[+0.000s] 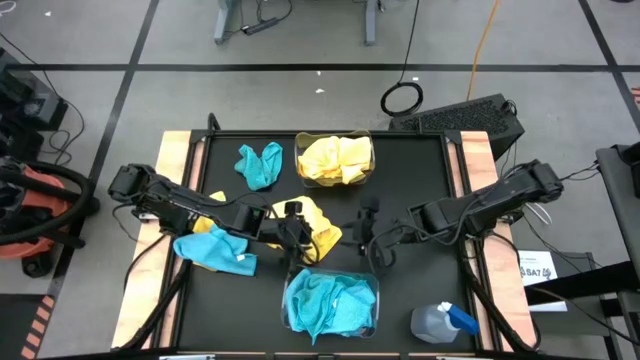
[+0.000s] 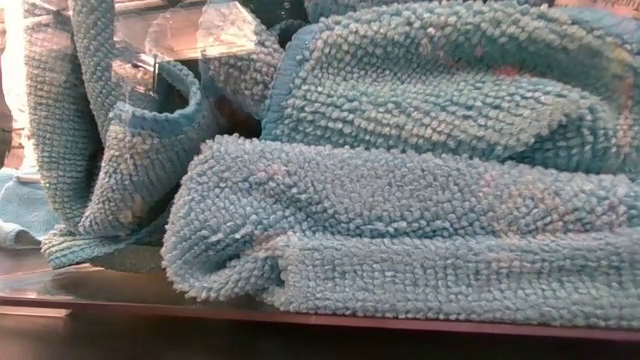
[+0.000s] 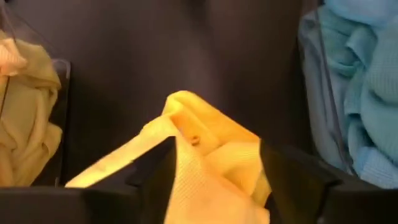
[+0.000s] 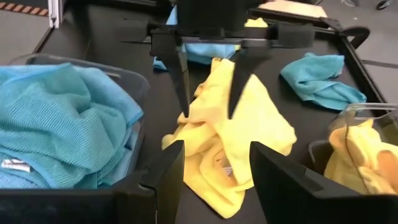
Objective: Sort microfiber towel by color & place in baskets
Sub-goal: Put the yellow towel into the top transparent bin
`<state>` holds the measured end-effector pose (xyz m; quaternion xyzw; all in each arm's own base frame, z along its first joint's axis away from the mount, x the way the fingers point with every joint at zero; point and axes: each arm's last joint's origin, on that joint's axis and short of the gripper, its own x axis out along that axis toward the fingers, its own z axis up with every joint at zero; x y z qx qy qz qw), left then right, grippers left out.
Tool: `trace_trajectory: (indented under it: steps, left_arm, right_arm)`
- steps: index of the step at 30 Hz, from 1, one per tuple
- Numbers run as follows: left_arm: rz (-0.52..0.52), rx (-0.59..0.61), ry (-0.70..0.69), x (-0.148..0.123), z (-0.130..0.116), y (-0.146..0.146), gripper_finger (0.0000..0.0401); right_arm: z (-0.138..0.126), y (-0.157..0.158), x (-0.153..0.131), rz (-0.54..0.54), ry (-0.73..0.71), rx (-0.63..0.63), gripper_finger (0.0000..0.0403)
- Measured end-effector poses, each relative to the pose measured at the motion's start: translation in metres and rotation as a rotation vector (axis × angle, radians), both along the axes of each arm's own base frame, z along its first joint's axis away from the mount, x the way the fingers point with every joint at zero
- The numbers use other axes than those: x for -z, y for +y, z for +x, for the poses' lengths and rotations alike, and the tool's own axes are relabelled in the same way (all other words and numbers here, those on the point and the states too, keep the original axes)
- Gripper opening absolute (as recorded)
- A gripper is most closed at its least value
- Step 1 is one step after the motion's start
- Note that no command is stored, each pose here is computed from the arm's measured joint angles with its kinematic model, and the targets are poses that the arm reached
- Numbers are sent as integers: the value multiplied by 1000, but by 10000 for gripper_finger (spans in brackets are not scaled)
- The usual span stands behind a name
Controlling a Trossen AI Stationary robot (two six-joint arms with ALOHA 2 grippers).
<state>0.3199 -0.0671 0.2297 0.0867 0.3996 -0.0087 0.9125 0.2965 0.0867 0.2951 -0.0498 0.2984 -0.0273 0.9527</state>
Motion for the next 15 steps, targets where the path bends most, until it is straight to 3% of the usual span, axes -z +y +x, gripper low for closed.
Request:
trace_trajectory:
  steps: [4,10,15]
  left_arm:
    - [29,-53,-10,1,1,2,272]
    - [12,-76,14,17,10,2,276]
    - [73,-119,45,30,14,3,270]
  right_arm:
    - [1,1,2,1,6,-4,173]
    - [1,1,1,4,-3,-3,173]
    - [1,1,1,5,-4,-2,173]
